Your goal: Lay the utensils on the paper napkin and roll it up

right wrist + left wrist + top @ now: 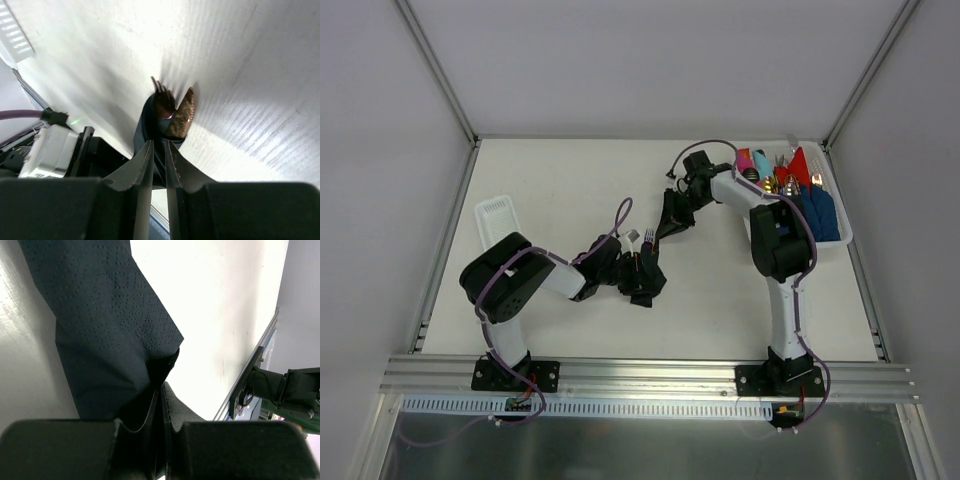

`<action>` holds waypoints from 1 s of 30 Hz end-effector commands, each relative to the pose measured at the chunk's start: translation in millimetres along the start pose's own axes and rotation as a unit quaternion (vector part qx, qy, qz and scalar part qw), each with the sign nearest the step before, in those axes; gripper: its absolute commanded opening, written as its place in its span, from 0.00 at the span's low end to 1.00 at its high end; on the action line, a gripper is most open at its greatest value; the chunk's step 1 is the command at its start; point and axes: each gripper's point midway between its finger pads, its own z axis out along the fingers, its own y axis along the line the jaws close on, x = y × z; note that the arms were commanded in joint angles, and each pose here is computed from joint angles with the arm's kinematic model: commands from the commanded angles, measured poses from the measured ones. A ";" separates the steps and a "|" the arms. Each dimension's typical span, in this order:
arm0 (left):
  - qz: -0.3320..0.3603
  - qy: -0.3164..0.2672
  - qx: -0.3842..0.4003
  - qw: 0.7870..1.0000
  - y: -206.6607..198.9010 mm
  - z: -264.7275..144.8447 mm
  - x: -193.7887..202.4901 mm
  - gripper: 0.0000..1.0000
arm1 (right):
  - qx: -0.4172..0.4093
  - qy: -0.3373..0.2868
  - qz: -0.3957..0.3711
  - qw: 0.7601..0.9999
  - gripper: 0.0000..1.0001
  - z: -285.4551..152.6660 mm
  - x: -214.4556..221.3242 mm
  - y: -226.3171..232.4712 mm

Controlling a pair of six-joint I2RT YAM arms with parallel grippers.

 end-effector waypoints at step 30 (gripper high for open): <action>-0.007 0.064 -0.085 0.994 52.4 -5.8 46.8 0.11 | 0.034 0.094 -0.021 0.995 0.12 42.4 85.5 -1.9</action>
